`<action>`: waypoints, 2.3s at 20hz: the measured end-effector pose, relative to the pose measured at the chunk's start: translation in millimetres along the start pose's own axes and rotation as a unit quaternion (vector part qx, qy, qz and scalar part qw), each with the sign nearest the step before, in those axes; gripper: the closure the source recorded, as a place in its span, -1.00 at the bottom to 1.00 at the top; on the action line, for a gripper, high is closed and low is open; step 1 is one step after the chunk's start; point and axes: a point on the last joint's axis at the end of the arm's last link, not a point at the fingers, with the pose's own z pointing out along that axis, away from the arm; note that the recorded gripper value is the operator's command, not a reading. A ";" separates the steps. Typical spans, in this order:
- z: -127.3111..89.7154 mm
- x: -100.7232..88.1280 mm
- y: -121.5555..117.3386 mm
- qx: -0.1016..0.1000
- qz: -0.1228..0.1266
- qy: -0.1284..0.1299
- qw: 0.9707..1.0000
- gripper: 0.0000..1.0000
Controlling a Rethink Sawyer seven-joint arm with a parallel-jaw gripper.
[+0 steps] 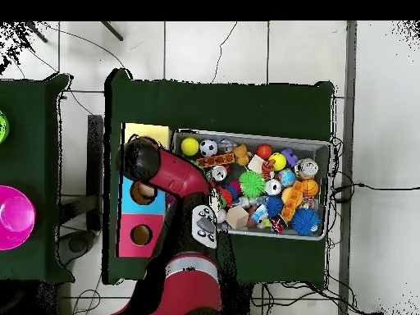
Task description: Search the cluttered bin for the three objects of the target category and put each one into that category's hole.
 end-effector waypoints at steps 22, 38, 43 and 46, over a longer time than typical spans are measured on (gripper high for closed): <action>0.2 -3.7 -13.6 0.013 0.002 -0.004 1.000 1.00; -47.5 -5.7 -16.0 -0.005 0.018 -0.007 1.000 1.00; -67.9 -16.0 -22.5 -0.009 0.026 -0.017 0.999 -1.00; -72.9 -21.3 -27.9 -0.009 0.031 -0.021 0.999 -1.00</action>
